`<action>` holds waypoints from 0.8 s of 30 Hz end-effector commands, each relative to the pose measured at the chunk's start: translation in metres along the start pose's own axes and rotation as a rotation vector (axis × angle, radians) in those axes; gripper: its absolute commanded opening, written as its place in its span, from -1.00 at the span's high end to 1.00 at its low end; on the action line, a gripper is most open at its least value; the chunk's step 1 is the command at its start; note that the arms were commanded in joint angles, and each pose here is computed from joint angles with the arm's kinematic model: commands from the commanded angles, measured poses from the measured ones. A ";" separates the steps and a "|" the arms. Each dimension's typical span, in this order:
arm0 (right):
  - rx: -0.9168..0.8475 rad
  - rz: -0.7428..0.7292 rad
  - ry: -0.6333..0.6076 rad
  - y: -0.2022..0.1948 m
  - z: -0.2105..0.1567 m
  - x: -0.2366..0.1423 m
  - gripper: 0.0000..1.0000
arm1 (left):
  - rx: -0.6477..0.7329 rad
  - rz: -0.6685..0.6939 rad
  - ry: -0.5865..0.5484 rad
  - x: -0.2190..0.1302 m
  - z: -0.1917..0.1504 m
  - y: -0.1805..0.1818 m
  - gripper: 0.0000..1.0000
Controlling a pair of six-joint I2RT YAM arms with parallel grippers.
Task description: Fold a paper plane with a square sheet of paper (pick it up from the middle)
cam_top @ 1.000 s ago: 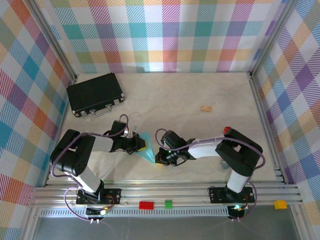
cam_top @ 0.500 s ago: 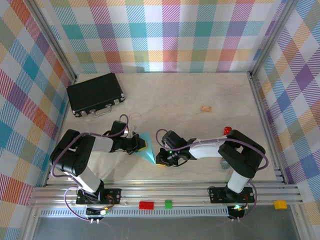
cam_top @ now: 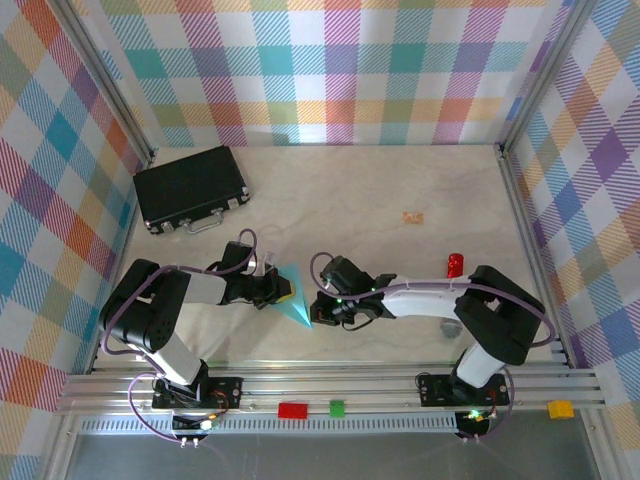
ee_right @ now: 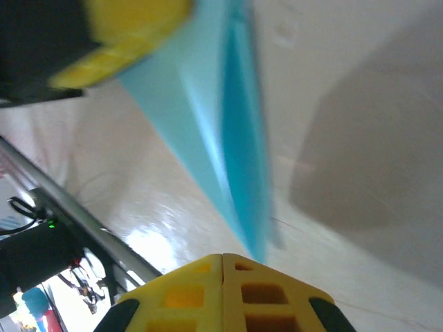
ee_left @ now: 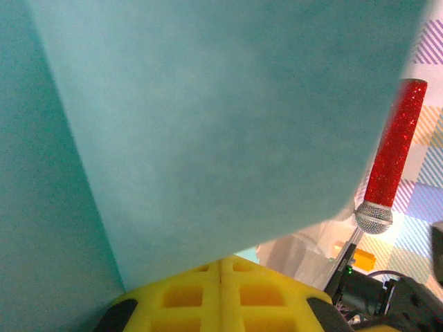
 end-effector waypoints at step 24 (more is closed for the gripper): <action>0.093 -0.040 0.070 -0.038 -0.012 0.051 1.00 | -0.087 0.126 0.031 0.001 -0.018 0.038 0.96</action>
Point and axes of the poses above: each hand's point on the last joint's axis, 136 mm out from that joint toward the fingers, its own x axis out along the fingers, its own y axis along the line the jaws close on, z = x × y, the point moved 1 cm from there along -x, back along the fingers, and after that the axes turned 3 degrees about -x, right-handed, at the moved point
